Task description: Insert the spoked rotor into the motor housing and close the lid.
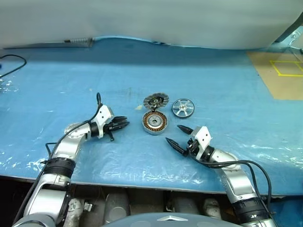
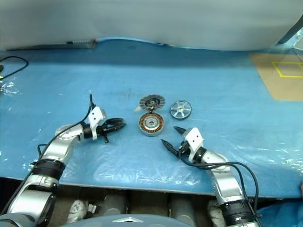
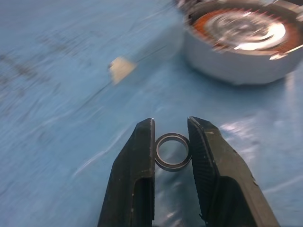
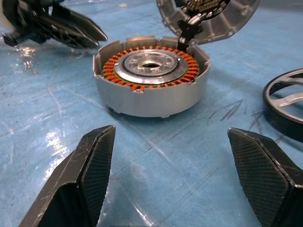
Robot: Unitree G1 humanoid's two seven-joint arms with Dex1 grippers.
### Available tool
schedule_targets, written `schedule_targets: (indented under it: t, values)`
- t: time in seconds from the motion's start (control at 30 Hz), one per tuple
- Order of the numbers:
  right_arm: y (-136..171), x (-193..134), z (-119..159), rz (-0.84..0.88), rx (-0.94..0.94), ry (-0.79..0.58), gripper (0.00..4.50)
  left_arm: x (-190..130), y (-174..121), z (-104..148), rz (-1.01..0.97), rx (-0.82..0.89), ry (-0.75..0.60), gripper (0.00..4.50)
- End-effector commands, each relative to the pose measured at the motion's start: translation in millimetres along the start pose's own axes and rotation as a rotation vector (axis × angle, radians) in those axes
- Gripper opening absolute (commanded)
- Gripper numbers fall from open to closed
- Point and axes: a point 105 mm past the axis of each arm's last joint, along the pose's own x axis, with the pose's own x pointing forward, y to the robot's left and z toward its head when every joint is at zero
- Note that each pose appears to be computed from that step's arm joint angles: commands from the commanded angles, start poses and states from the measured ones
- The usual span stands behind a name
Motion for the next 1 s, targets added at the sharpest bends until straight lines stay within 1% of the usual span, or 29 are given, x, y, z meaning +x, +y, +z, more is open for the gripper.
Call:
schedule_targets:
  t: [0.03, 0.2, 0.3, 0.67, 1.0]
  values:
    - [1.3, 3.3, 8.4, 0.021, -0.043, -0.035, 4.02, 4.9, -7.5, 36.0, -0.063, 0.034, -0.072, 0.69]
    - [1.3, 5.2, 8.8, 0.028, -0.049, -0.039, 4.02, 18.4, -15.9, 57.1, -0.107, 0.081, -0.096, 0.69]
    - [1.0, 5.4, 8.6, 0.028, -0.056, -0.035, 4.02, 27.8, -20.1, 63.4, -0.135, 0.106, -0.104, 0.69]
    - [1.1, 8.0, 7.5, 0.023, -0.061, -0.024, 4.02, 67.8, -30.2, 58.8, -0.185, 0.126, -0.083, 0.69]
    - [2.4, 11.4, 9.0, 0.017, -0.068, -0.021, 4.02, 85.6, -32.9, 50.3, -0.202, 0.149, -0.046, 0.69]
